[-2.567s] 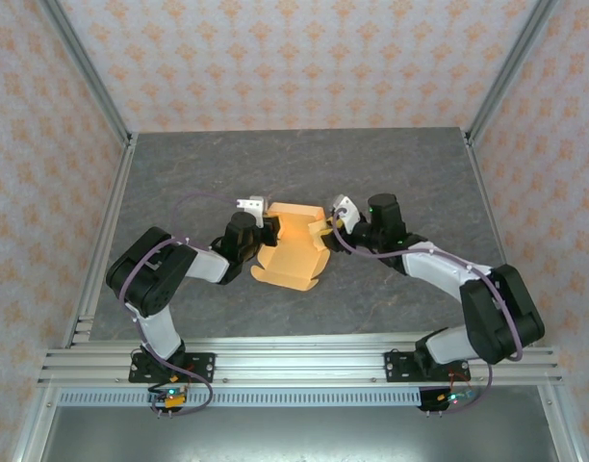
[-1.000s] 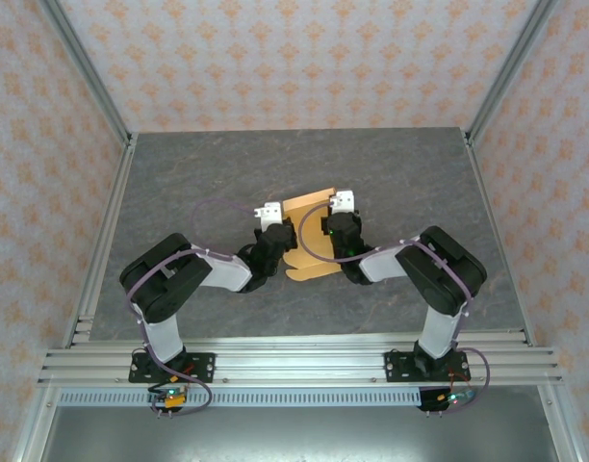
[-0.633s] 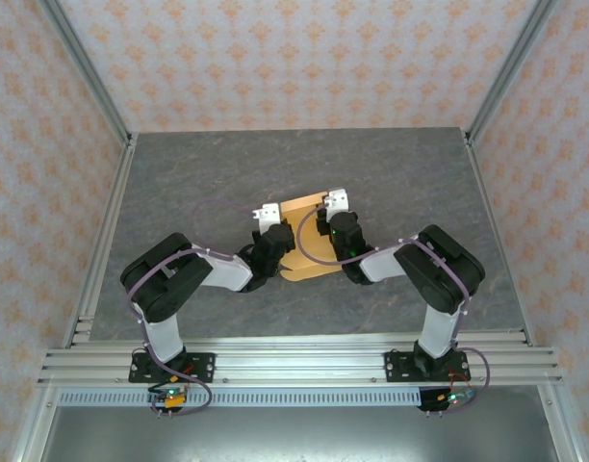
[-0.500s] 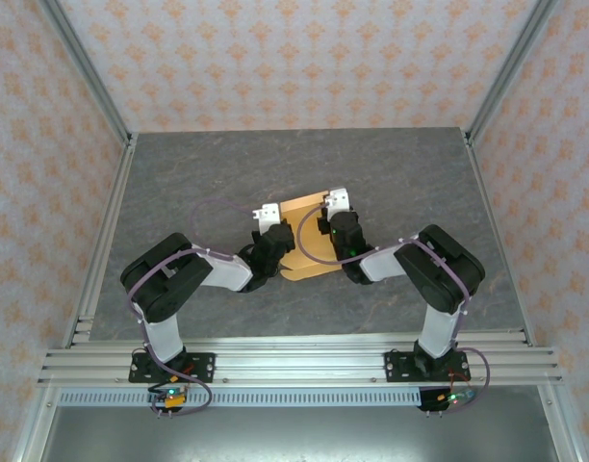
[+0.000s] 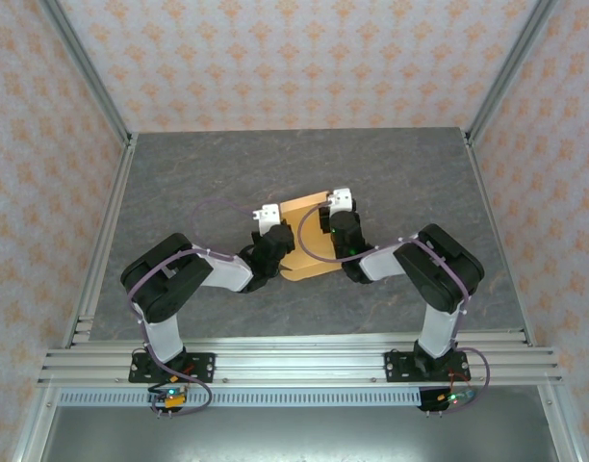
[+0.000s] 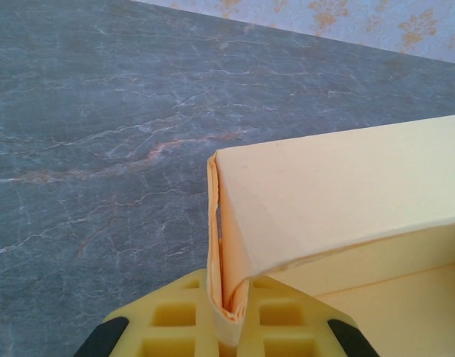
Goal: Fold the paper box
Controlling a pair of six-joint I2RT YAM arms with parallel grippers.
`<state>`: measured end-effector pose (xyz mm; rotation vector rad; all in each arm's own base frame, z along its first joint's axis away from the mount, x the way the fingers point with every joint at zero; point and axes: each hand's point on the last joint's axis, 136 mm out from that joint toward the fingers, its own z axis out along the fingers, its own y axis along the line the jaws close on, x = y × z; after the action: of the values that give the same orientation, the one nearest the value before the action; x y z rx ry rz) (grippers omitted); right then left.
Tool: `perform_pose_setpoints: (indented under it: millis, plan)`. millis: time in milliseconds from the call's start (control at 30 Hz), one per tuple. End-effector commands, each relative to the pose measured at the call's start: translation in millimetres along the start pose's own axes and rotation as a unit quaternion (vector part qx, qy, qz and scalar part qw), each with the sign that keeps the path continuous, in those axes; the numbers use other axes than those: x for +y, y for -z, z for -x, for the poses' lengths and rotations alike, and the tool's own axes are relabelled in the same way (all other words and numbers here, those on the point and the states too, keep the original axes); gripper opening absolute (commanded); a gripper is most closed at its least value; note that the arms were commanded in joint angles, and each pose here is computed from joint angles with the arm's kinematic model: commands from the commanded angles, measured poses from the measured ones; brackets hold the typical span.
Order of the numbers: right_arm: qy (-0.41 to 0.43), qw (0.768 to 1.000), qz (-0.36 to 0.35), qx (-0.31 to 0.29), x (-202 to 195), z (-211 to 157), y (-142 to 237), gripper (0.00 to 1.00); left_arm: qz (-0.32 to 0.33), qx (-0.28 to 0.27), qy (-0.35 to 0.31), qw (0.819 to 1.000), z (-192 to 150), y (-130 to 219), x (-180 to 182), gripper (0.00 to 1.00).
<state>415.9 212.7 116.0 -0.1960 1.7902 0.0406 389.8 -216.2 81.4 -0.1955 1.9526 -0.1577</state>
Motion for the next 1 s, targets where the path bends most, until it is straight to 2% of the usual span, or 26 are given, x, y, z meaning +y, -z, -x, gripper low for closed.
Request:
perform_pose_setpoints:
  millis: [0,133,267,467,567,600,833,967]
  plan:
    - [0.017,0.992,0.125,0.011,34.5,0.4,11.3,0.56,0.027,-0.012,-0.001,1.0,8.9,3.3,8.4,0.0]
    - [0.035,0.97,0.24,0.034,54.3,-9.7,28.9,0.59,0.026,-0.01,0.0,1.0,12.3,5.0,7.1,0.0]
    - [0.025,0.953,0.3,0.036,48.0,-10.1,46.1,0.62,0.029,-0.009,0.001,1.0,12.1,6.2,9.1,0.0]
    - [0.016,0.958,0.287,0.019,16.2,2.3,62.0,0.64,0.034,0.0,-0.005,0.999,12.7,6.6,10.3,0.0]
    - [0.047,0.967,0.246,0.051,-0.3,-4.5,62.0,0.64,0.033,0.0,-0.001,0.999,13.8,8.6,11.3,0.0]
    - [0.039,0.968,0.243,0.043,-3.6,-2.1,62.7,0.64,0.037,0.002,-0.003,0.999,13.4,8.7,12.6,0.0]
    - [0.042,0.965,0.251,0.057,0.2,-8.6,58.6,0.63,0.05,0.012,-0.002,0.999,13.2,11.5,17.6,0.0]
    - [0.047,0.962,0.253,0.09,4.4,-10.8,47.0,0.63,0.072,0.016,0.018,0.997,15.9,17.7,28.5,0.0]
